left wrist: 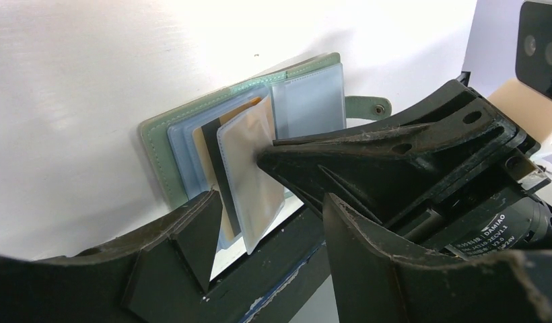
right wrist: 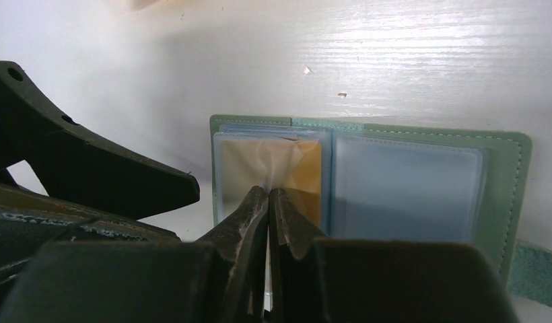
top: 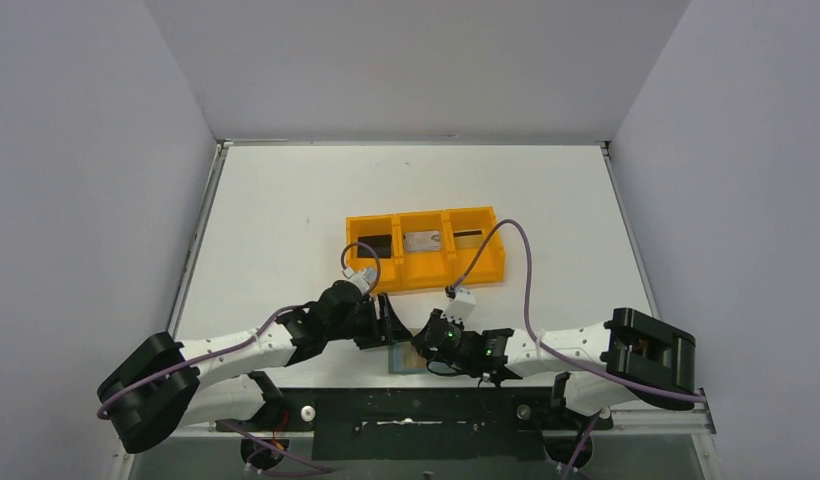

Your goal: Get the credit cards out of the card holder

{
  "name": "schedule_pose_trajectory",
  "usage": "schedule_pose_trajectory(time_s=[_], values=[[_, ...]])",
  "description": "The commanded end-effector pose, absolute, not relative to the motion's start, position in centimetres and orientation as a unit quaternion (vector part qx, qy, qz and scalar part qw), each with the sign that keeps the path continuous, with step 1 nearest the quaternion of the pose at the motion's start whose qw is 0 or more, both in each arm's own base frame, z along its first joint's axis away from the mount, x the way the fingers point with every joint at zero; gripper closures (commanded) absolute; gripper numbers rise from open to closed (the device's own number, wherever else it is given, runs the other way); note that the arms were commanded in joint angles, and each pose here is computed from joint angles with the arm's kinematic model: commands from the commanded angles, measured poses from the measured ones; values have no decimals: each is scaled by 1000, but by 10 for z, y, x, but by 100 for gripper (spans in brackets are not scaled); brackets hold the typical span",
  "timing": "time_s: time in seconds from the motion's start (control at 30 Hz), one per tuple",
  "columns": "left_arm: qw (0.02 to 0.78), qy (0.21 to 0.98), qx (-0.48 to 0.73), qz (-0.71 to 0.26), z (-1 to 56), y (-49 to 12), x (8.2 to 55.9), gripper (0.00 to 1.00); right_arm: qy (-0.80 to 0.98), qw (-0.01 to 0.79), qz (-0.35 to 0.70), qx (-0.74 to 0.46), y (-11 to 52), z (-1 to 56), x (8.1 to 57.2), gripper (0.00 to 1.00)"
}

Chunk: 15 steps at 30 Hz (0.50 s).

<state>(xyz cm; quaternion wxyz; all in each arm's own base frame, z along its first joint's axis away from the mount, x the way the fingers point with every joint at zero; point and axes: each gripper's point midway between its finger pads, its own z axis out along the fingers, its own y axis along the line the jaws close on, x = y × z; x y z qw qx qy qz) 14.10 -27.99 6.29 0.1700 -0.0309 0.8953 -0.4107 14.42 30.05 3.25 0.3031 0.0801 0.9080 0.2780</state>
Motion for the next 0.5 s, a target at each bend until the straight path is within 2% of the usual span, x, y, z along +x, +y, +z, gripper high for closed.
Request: schedule_pose_trajectory(time_s=[0.0,0.47], values=[[191,879,-33,-436,78,-288,149,44,885,321,320,108,307,55,153,100],[154,883,-13,-443,66,-302,141,47,879,322,330,122,301,53,153,100]])
